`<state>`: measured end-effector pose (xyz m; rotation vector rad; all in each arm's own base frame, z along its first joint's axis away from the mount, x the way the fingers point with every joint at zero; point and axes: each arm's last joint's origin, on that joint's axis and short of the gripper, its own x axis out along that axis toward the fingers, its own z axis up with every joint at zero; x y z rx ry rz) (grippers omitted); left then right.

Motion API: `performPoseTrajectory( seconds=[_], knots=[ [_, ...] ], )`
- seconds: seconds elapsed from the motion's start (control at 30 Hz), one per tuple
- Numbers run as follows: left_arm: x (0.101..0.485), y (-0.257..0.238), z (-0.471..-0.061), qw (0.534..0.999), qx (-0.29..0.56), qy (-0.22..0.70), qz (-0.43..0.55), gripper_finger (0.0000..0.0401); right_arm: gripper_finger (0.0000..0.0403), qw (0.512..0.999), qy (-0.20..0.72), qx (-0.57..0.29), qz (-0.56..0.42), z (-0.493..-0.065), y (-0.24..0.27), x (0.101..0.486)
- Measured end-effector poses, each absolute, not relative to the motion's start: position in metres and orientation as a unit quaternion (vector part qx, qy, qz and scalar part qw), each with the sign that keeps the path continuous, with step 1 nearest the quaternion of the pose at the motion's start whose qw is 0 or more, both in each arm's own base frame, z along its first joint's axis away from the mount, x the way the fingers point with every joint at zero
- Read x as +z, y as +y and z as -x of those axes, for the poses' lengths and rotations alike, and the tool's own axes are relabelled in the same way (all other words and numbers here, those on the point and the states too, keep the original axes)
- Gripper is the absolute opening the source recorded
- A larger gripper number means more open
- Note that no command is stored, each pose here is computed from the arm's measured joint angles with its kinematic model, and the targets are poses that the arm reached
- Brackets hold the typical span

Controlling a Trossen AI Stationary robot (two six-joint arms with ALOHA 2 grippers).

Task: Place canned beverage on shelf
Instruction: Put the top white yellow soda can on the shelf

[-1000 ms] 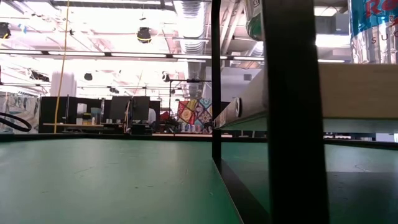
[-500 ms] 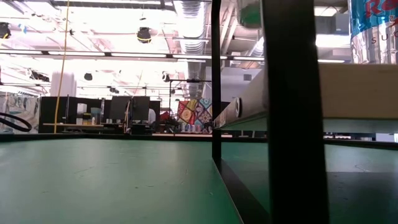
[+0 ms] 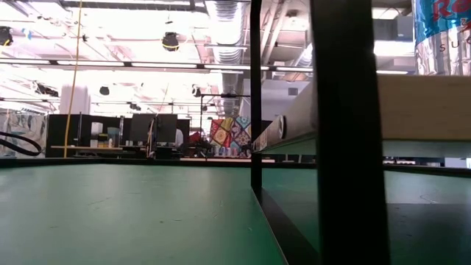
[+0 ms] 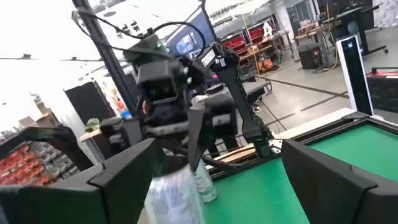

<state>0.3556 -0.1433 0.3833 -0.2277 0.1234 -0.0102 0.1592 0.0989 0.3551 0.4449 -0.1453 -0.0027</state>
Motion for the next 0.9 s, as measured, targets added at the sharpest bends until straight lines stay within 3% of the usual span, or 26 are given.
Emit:
performPoseTrajectory(
  seconds=[0.3,0.9],
  knots=[
    [0.35,-0.195,-0.37,0.989,0.016,0.075,0.123,0.0231,0.0368,0.977,-0.063,-0.002,-0.202,-0.159,0.1,0.353],
    [0.308,-0.238,-0.373,0.982,0.058,0.093,0.153,0.0231,0.0368,0.979,-0.053,0.014,-0.198,-0.159,0.101,0.351]
  ],
)
